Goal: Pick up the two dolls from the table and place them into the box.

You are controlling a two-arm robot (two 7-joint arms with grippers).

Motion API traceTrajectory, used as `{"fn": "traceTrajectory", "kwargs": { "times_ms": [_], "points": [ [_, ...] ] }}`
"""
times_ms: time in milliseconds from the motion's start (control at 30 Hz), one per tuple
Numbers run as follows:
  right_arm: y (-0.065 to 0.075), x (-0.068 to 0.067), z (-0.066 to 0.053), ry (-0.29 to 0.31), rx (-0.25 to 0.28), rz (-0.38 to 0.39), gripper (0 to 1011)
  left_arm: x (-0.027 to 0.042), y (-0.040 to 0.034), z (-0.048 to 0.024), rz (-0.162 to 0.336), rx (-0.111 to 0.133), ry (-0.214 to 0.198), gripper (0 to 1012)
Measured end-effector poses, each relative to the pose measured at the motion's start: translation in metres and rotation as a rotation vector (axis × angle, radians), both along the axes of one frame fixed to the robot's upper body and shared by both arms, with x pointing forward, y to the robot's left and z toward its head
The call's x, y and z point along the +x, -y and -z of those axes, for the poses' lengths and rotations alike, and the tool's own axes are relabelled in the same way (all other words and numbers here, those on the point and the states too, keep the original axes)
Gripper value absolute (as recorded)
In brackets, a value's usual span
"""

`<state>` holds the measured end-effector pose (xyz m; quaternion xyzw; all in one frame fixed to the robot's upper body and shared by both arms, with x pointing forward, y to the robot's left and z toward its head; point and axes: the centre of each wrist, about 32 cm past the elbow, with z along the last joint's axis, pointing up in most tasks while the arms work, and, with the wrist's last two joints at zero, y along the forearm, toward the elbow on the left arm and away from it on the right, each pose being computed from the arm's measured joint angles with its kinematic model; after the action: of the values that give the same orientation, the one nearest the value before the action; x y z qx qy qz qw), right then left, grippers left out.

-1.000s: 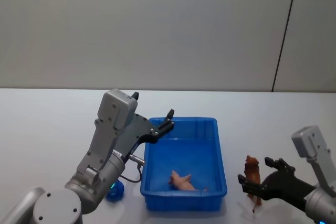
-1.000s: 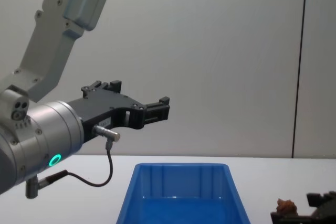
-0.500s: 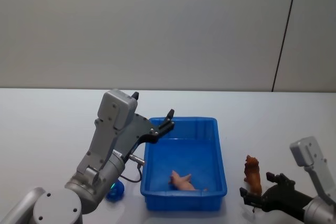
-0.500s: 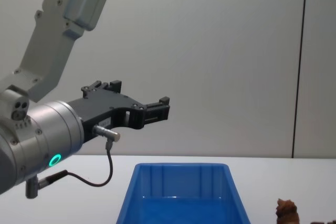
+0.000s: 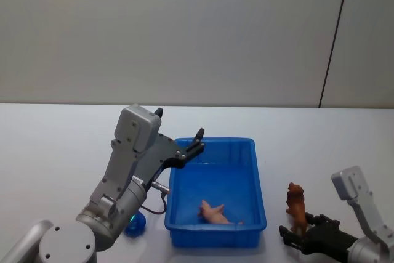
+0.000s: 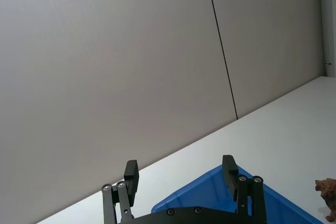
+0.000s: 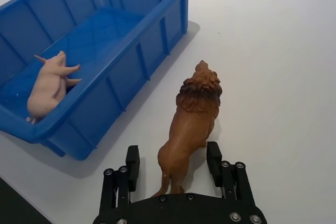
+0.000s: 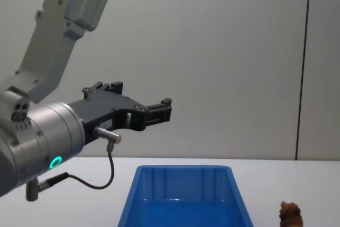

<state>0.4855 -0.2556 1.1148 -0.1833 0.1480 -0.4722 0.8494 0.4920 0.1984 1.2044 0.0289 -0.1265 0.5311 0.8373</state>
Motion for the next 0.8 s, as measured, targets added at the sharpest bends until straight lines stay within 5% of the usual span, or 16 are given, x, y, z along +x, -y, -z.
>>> {"fn": "traceTrajectory", "kwargs": {
  "times_ms": [533, 800],
  "points": [
    [-0.004, 0.0, -0.005, 0.067, 0.003, 0.057, 310, 0.0, 0.0, 0.0, 0.0, 0.0, 0.0, 1001],
    [-0.005, -0.002, -0.015, 0.133, 0.007, 0.075, 304, 0.0, 0.0, 0.0, 0.0, 0.0, 0.0, 1001]
  ]
}}
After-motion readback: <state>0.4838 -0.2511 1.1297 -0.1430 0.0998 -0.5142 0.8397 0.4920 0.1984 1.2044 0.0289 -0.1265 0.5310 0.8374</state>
